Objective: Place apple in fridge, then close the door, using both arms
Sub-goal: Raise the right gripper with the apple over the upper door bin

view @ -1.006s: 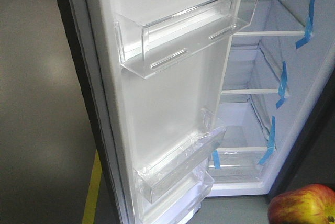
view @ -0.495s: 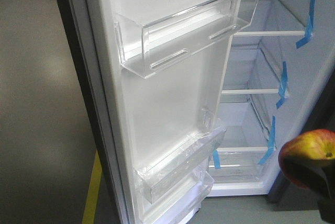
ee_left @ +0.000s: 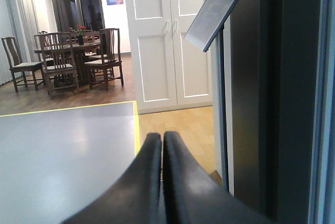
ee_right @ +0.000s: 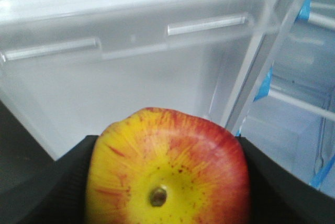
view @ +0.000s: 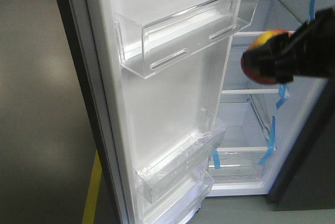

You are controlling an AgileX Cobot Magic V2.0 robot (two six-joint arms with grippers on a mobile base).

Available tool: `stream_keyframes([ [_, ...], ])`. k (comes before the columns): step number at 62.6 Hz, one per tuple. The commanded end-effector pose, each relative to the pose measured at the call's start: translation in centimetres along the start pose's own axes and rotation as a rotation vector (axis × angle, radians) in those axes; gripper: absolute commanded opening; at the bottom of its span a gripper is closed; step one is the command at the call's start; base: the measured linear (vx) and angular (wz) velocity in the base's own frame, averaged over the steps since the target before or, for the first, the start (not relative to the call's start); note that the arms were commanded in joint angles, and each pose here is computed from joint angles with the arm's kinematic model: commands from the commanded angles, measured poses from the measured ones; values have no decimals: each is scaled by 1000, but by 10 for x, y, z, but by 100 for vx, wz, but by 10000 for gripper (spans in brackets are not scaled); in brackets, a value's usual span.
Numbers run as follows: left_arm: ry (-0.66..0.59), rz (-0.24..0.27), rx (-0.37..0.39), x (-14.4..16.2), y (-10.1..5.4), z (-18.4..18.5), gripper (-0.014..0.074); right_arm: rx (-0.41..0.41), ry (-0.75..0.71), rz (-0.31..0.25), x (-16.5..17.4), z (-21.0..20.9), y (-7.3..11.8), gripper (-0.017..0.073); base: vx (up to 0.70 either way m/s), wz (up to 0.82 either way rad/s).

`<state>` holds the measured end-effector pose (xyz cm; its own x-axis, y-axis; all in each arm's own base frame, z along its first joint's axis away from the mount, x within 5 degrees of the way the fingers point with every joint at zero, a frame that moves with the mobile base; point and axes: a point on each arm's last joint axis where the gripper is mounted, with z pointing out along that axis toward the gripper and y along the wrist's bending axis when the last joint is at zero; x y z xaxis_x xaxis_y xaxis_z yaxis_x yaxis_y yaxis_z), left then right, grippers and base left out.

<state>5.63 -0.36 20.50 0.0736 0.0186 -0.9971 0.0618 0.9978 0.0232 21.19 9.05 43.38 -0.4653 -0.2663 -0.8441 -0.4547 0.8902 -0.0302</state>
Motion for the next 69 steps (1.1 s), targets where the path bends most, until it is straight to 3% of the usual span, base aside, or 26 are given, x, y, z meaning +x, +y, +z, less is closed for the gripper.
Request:
stream_keyframes([
  [1, -71, -15, 7, -1, 0, -1, -6, 6, -159, -15, -40, -17, -1, 411, 0, 0],
  [17, -71, -15, 7, -1, 0, -1, -6, -16, -267, -40, -96, -19, -2, 411, 0, 0],
  [31, -71, -15, 7, -1, 0, -1, -6, -19, -292, -71, -128, 9, -5, 411, 0, 0],
  [69, -71, -15, 7, -1, 0, -1, -6, -37, -208, -72, -126, 87, -9, 442, 0, 0],
])
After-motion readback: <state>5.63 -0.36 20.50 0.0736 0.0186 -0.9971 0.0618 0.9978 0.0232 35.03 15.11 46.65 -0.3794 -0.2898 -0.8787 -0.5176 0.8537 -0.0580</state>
